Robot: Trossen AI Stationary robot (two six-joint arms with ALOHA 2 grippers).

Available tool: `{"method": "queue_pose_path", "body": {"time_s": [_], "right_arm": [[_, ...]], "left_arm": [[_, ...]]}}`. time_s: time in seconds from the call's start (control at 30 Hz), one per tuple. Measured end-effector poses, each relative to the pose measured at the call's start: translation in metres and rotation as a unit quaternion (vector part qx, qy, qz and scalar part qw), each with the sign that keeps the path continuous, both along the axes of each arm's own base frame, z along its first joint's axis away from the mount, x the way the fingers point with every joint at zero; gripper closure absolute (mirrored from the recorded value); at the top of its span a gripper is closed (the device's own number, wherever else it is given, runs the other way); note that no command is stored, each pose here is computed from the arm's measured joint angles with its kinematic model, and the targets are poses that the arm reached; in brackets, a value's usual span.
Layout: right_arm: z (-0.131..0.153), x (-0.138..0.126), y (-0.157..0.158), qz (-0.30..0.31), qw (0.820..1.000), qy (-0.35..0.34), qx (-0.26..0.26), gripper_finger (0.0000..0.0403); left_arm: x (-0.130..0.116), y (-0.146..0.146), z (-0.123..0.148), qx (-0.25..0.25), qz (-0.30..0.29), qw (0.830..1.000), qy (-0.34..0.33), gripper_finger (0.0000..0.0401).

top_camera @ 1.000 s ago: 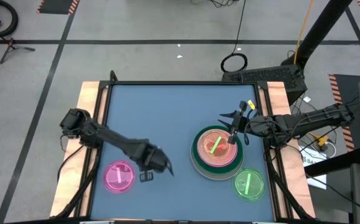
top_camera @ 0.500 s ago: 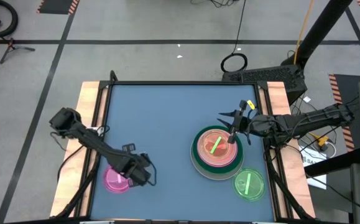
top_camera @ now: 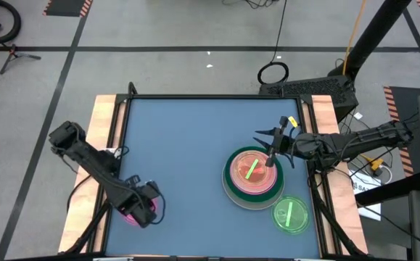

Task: Stack plastic plates
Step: Stack the light pink plate on top of the light green plate

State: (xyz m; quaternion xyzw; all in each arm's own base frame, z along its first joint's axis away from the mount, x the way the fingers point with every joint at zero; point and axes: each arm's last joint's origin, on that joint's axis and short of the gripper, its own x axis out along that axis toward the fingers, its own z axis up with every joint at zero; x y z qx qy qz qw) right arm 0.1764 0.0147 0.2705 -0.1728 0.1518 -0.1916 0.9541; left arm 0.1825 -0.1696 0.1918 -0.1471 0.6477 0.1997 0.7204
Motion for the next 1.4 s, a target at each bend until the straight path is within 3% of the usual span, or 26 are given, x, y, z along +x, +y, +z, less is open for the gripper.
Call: {"method": "queue_pose_path", "body": {"time_s": [0.57, 0.8, 1.0, 1.17, 1.4], "right_arm": [[0.0, 0.0, 0.0, 0.003, 1.0, 0.005, -0.01, 0.0305], [0.0, 0.0, 0.0, 0.004, 1.0, 0.007, -0.015, 0.0305], [0.0, 0.0, 0.0, 0.004, 1.0, 0.008, -0.017, 0.0305], [0.0, 0.0, 0.0, 0.004, 1.0, 0.008, -0.017, 0.0305], [0.0, 0.0, 0.0, 0.004, 1.0, 0.007, -0.015, 0.0305]], "left_arm": [[-0.005, -0.015, -0.002, -0.043, 0.139, 0.988, -0.045, 0.0307], [-0.004, -0.018, -0.002, -0.056, 0.155, 0.985, -0.054, 0.0245], [0.009, -0.023, -0.002, -0.106, 0.186, 0.973, -0.087, 0.0189], [0.023, -0.015, -0.014, -0.098, 0.239, 0.964, -0.065, 0.0181], [0.031, -0.016, -0.034, -0.095, 0.23, 0.968, -0.026, 0.0181]]}}
